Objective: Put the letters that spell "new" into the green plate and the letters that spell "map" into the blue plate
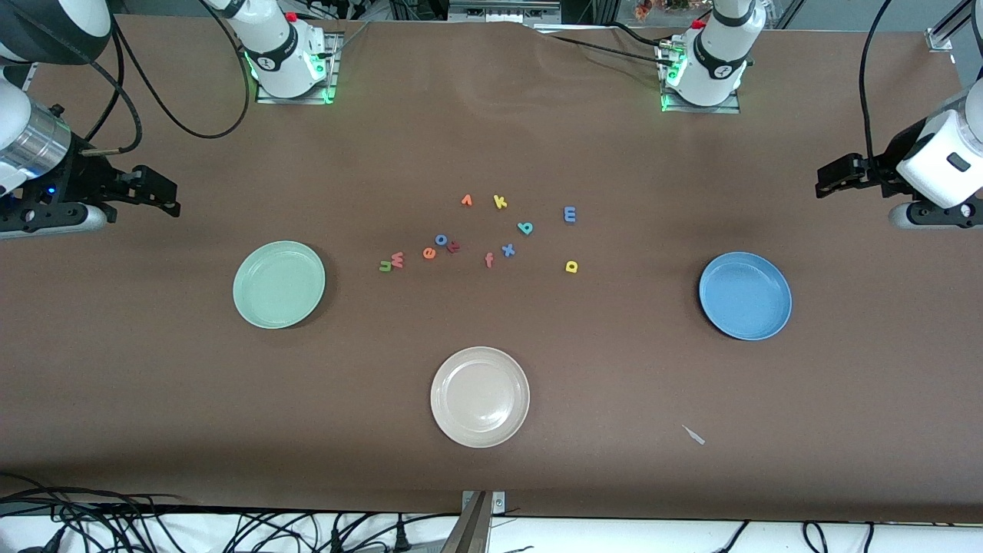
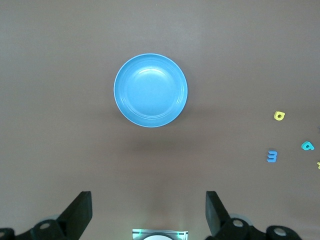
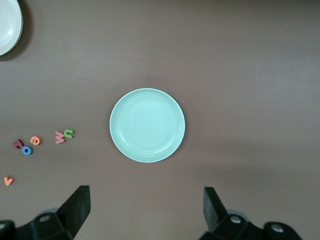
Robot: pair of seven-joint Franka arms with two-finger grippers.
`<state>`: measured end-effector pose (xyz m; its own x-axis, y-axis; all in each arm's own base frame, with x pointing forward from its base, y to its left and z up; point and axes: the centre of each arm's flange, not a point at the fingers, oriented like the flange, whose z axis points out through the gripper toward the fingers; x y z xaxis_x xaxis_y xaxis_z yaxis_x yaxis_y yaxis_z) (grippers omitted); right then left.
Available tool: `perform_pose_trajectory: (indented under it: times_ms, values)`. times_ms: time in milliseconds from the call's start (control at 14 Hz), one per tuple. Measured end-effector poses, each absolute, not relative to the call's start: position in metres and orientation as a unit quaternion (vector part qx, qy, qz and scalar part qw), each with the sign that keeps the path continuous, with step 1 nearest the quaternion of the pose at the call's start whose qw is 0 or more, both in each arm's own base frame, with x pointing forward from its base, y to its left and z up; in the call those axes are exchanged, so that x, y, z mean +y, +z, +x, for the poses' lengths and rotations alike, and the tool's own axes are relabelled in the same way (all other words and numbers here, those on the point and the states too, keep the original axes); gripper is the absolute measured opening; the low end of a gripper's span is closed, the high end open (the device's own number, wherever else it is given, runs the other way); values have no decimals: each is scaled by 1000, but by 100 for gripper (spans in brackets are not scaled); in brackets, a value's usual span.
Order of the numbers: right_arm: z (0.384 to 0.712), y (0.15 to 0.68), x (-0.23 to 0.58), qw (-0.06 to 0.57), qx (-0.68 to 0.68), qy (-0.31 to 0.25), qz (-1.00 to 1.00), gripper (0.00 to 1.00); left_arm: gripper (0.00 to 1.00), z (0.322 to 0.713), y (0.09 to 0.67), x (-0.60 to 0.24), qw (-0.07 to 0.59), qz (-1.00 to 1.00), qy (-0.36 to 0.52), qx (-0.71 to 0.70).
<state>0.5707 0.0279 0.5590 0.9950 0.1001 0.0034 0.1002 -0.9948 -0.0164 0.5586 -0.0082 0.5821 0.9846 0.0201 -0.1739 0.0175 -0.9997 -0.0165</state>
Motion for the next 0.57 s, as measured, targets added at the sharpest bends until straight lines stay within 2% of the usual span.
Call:
perform_pose_trajectory:
  times_ms: [570]
  values:
    - [571,558,28,8,-50,-1,-999,100,100,558,583,-5,7,-996,87,-8]
